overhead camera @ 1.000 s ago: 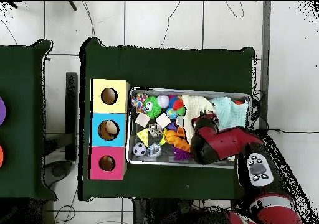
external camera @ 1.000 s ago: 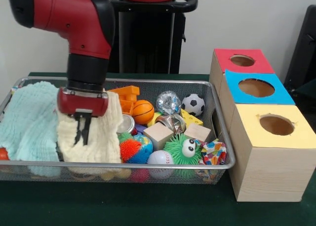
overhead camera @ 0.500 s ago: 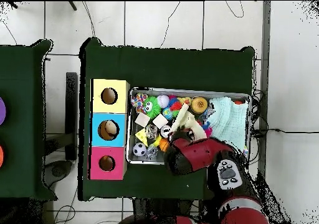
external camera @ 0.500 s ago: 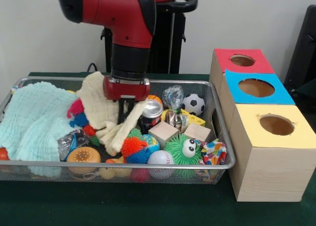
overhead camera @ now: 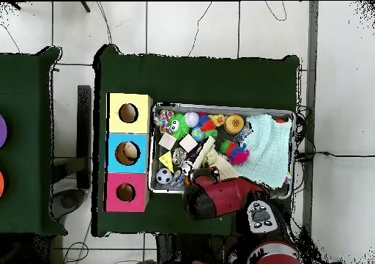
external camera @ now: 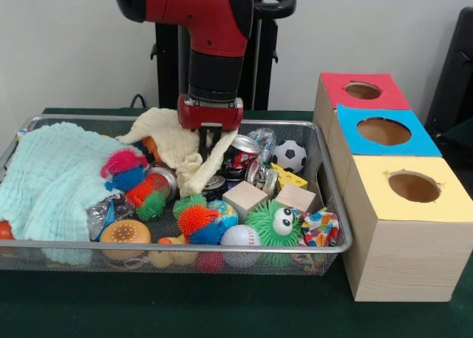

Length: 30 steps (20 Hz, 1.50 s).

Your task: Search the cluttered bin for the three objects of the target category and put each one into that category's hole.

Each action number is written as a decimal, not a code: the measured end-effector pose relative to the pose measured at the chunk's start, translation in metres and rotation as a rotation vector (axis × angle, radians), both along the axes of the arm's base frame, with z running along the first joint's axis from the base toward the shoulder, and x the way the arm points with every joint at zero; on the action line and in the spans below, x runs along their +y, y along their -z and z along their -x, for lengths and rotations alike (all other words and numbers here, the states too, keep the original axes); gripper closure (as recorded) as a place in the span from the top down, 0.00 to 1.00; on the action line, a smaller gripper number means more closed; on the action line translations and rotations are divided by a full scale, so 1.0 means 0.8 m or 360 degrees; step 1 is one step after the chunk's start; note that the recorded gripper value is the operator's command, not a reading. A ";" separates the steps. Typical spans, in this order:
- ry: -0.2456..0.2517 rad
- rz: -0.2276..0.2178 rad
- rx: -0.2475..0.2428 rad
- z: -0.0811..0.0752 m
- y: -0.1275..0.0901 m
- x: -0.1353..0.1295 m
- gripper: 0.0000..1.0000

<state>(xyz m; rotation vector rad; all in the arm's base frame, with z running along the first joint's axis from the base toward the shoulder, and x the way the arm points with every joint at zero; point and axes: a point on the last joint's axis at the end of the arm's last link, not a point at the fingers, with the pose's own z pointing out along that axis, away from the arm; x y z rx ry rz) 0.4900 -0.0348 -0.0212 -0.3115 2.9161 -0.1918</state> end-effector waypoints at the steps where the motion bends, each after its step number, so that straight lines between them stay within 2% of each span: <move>1: 0.0008 -0.0004 0.0007 0.003 0.000 0.001 0.00; 6: 0.0060 -0.0033 0.0053 0.021 0.000 0.011 0.00; 13: 0.0066 -0.0071 -0.0018 0.022 -0.003 0.018 0.00; 14: 0.0063 -0.0081 -0.0032 0.024 -0.004 0.021 1.00; 20: 0.0059 -0.0098 -0.0089 0.020 -0.006 0.021 1.00; 30: 0.0084 -0.0108 -0.0089 0.025 -0.008 0.016 1.00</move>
